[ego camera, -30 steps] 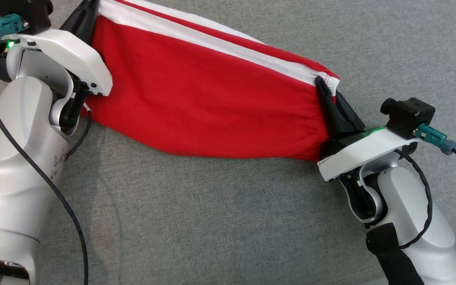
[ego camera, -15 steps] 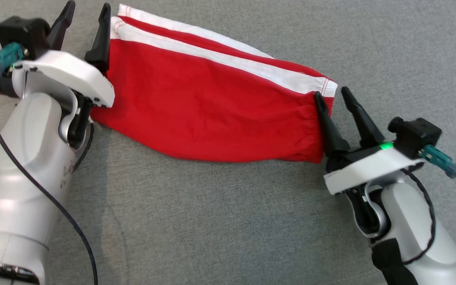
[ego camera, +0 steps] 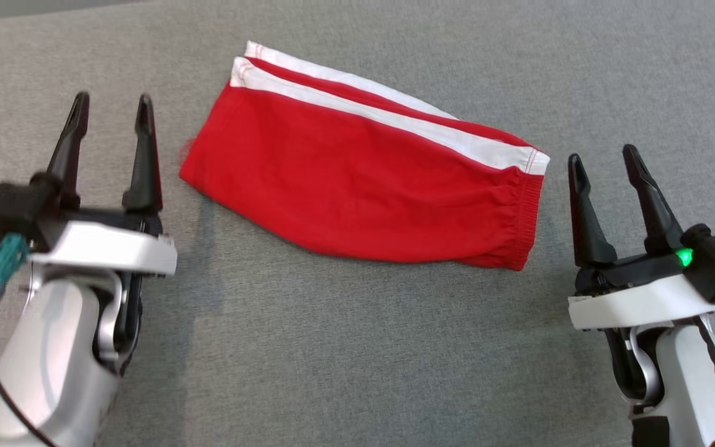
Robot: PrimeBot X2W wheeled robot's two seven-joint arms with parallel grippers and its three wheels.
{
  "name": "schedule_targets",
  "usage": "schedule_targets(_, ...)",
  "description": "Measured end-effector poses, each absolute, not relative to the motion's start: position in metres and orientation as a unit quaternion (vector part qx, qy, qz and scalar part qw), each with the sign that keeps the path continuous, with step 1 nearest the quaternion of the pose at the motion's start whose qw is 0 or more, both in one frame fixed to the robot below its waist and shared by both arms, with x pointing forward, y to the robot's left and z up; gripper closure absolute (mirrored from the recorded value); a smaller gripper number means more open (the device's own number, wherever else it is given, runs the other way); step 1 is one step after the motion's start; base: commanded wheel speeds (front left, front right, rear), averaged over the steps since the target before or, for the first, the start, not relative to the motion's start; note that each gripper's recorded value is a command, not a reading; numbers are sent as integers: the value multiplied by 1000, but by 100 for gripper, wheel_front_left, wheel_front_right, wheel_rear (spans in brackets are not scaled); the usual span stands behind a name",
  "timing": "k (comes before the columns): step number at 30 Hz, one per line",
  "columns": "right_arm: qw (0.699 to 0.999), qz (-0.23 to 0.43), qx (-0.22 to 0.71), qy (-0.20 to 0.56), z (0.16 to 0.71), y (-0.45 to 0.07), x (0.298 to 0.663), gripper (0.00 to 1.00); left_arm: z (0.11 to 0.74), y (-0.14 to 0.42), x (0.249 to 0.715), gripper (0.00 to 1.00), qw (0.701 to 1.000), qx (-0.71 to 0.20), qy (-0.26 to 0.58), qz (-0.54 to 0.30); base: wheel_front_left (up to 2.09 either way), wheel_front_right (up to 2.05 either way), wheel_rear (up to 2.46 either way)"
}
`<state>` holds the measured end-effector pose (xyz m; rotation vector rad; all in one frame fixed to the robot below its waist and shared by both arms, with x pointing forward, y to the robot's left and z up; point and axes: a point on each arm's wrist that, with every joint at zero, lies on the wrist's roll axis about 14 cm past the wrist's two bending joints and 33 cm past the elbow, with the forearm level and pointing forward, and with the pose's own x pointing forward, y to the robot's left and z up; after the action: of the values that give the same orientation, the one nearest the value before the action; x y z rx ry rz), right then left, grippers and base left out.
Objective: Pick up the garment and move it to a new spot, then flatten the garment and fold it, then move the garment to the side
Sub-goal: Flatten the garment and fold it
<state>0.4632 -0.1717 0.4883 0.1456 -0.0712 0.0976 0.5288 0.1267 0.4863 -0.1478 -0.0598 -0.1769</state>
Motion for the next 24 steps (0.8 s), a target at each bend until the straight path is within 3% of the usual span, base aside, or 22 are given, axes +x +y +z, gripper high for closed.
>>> schedule_targets(11, 997, 35, 58, -37, 493, -178, 437, 0, 496, 145, 470, 0, 996, -55, -28, -64, 0, 0, 0)
schedule_targets(24, 996, 27, 73, -38, 497, -182, 431, 0, 496, 145, 463, 0, 996, -63, -14, -62, 0, 0, 0)
